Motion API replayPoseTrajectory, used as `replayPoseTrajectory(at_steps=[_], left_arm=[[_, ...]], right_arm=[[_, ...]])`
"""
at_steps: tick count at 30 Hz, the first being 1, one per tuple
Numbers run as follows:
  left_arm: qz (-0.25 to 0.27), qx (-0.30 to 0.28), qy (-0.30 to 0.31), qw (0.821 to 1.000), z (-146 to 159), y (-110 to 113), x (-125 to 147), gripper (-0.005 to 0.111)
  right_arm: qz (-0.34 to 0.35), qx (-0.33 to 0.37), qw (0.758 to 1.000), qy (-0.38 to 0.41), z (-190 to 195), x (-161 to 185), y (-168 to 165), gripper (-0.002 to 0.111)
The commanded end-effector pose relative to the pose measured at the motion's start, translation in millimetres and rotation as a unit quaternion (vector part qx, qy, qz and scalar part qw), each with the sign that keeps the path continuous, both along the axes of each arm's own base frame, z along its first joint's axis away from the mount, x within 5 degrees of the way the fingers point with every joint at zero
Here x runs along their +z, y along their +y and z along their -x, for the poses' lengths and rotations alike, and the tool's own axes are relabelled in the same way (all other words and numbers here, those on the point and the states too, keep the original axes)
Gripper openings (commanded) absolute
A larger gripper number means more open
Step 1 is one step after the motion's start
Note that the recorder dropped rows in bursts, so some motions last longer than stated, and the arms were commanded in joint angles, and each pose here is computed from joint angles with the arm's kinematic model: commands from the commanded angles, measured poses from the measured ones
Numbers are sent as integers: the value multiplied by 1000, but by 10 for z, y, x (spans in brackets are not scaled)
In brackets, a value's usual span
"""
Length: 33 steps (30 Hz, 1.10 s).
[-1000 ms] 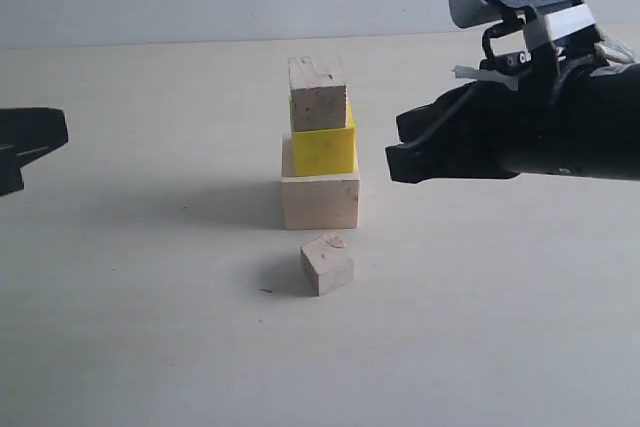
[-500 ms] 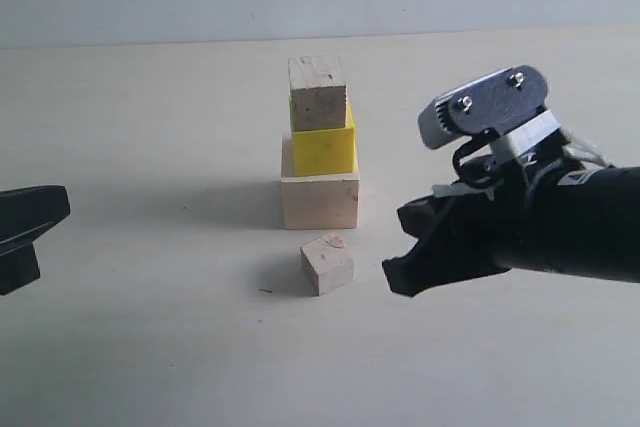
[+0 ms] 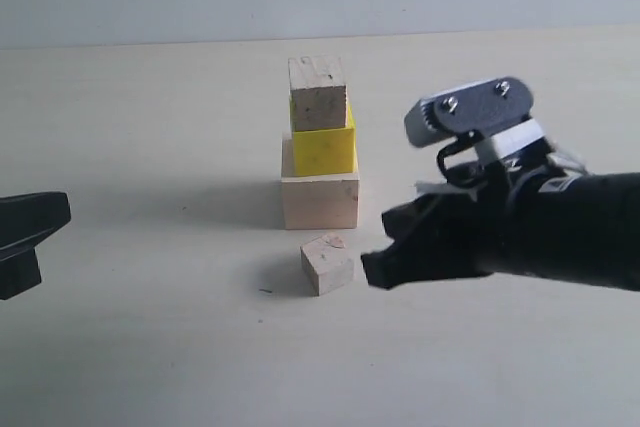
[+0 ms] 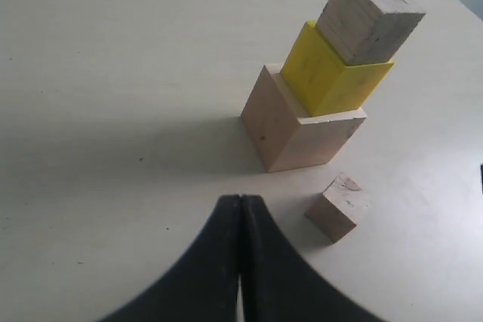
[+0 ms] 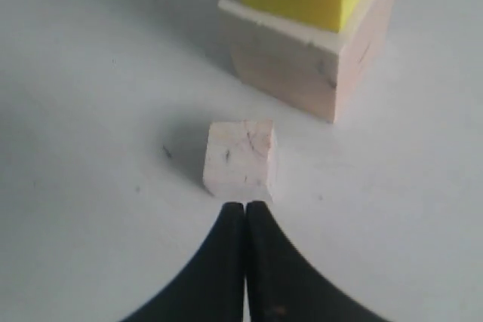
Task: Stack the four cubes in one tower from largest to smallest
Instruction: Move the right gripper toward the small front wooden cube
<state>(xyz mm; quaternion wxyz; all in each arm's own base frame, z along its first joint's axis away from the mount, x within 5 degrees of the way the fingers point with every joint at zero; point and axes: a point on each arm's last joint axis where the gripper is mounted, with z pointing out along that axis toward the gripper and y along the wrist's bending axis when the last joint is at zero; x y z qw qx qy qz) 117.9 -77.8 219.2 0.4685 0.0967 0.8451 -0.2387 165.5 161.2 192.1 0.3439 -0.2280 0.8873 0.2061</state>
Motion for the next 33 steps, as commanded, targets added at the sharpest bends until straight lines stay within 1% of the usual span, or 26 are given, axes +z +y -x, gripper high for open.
replayPoseTrajectory(at_steps=[1, 2, 5, 7, 8, 9, 11, 12, 13, 14, 15, 17, 18, 20, 21, 23, 24, 25, 26, 27, 28, 30, 32, 33], left_arm=[[12, 6, 6, 1000, 10, 5, -3, 0], [15, 8, 8, 1000, 10, 5, -3, 0], [20, 10, 10, 1000, 9, 4, -1, 0], [21, 11, 11, 1000, 9, 4, -1, 0], [21, 11, 11, 1000, 9, 4, -1, 0], [21, 11, 11, 1000, 9, 4, -1, 0], [23, 12, 13, 1000, 9, 4, -1, 0], [23, 12, 13, 1000, 9, 4, -1, 0], [23, 12, 13, 1000, 9, 4, -1, 0], [23, 12, 13, 1000, 9, 4, -1, 0], [23, 12, 13, 1000, 9, 4, -1, 0], [23, 12, 13, 1000, 9, 4, -1, 0], [23, 12, 14, 1000, 10, 4, -3, 0], [23, 12, 14, 1000, 10, 4, -3, 0], [23, 12, 14, 1000, 10, 4, -3, 0], [22, 12, 15, 1000, 12, 4, -6, 0], [21, 12, 16, 1000, 13, 4, -8, 0], [20, 11, 20, 1000, 17, 5, -14, 0], [19, 11, 21, 1000, 17, 5, -16, 0], [19, 11, 21, 1000, 17, 5, -16, 0], [19, 10, 21, 1000, 18, 5, -17, 0], [19, 10, 21, 1000, 18, 5, -17, 0], [19, 10, 21, 1000, 18, 5, -17, 0], [19, 10, 21, 1000, 18, 5, -17, 0]], right_arm=[[-54, -90, 988, -112, -115, 398, -123, 0], [-71, -121, 981, -134, -135, 475, -171, 0], [-121, -212, 944, -220, -171, 756, -365, 0], [-137, -238, 922, -273, -146, 923, -475, 0], [-140, -243, 915, -290, -123, 984, -517, 0], [-136, -239, 913, -303, -96, 1030, -546, 0], [-135, -235, 919, -287, -50, 1039, -574, 0], [-130, -219, 931, -260, -7, 1012, -565, 0], [-130, -204, 937, -252, 11, 1005, -544, 0], [-154, -177, 946, -224, 55, 1009, -489, 0], [-166, -168, 948, -214, 66, 1028, -463, 0], [-218, -144, 945, -195, 106, 1185, -398, 0], [-254, -125, 940, -189, 143, 1346, -362, 0], [-293, -84, 938, -164, 230, 1544, -310, 0], [-286, -52, 943, -161, 281, 1598, -286, 0], [-231, 6, 957, -175, 330, 1543, -248, 0], [-197, 33, 960, -197, 342, 1525, -242, 0], [-122, 88, 960, -238, 362, 1476, -238, 0], [-64, 127, 955, -259, 377, 1428, -243, 0], [10, 168, 943, -288, 377, 1373, -266, 0], [49, 185, 933, -304, 371, 1350, -284, 0], [142, 219, 901, -346, 338, 1314, -336, 0], [166, 213, 892, -362, 310, 1324, -363, 0], [166, 205, 893, -365, 299, 1334, -368, 0]])
